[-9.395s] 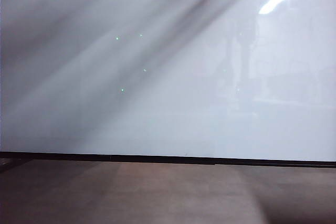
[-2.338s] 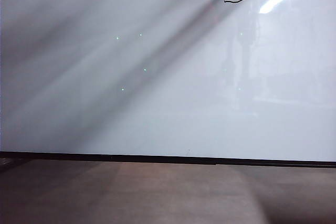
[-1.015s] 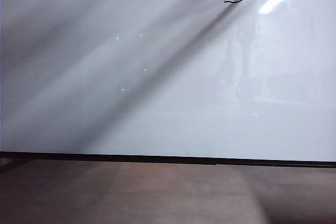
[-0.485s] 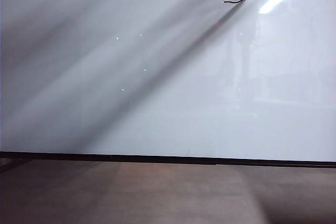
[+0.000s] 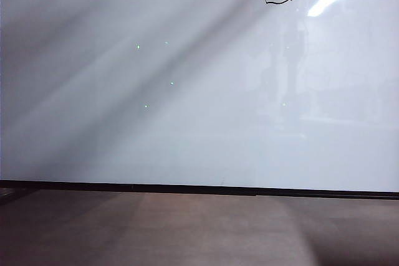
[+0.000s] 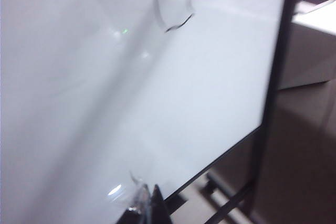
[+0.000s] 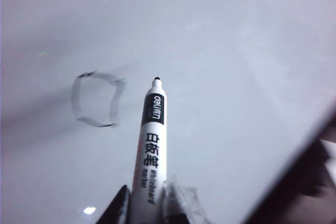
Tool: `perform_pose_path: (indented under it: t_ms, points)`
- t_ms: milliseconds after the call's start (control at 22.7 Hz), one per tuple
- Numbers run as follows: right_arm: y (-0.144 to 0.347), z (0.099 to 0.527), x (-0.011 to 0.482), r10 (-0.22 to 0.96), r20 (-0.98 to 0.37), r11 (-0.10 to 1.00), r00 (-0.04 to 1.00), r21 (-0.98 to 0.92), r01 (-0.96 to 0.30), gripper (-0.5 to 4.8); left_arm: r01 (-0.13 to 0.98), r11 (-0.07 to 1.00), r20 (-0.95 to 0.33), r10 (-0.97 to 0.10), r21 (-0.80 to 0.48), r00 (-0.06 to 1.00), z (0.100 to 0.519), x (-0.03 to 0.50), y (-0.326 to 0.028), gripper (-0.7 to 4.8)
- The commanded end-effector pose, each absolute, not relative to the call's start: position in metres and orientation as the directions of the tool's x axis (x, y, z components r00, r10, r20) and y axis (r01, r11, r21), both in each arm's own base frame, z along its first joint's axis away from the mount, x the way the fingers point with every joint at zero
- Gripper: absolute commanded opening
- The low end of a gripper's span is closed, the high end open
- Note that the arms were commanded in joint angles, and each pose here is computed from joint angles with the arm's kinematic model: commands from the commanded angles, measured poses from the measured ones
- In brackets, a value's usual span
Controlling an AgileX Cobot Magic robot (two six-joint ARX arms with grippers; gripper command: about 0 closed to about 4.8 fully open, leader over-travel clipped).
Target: Reach to the right to find the marker pen, pick it up, and write the number 0 on the whiteboard.
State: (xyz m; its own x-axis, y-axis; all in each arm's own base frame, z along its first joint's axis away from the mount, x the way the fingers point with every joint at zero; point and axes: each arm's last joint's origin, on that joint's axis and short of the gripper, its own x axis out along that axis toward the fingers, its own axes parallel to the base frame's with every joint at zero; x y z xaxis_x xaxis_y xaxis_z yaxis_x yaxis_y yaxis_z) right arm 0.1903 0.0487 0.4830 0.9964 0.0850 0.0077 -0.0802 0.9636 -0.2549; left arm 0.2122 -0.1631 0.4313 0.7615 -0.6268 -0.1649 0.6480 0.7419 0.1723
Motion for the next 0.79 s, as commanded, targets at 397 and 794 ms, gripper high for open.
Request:
perform_pose_path:
  t_ms: [397, 794]
  points:
    - [0.004, 0.504, 0.105, -0.201, 0.128, 0.95, 0.971, -0.215, 0.225, -0.02, 0.85, 0.49, -0.052, -0.86, 0.194, 0.508, 0.445, 0.184, -0.189, -0.06]
    - [-0.017, 0.482, 0.081, -0.3, 0.169, 0.94, 0.939, -0.116, 0.321, -0.02, 0.876, 0.44, -0.031, -0.89, 0.197, 0.454, 0.447, 0.174, -0.198, -0.06]
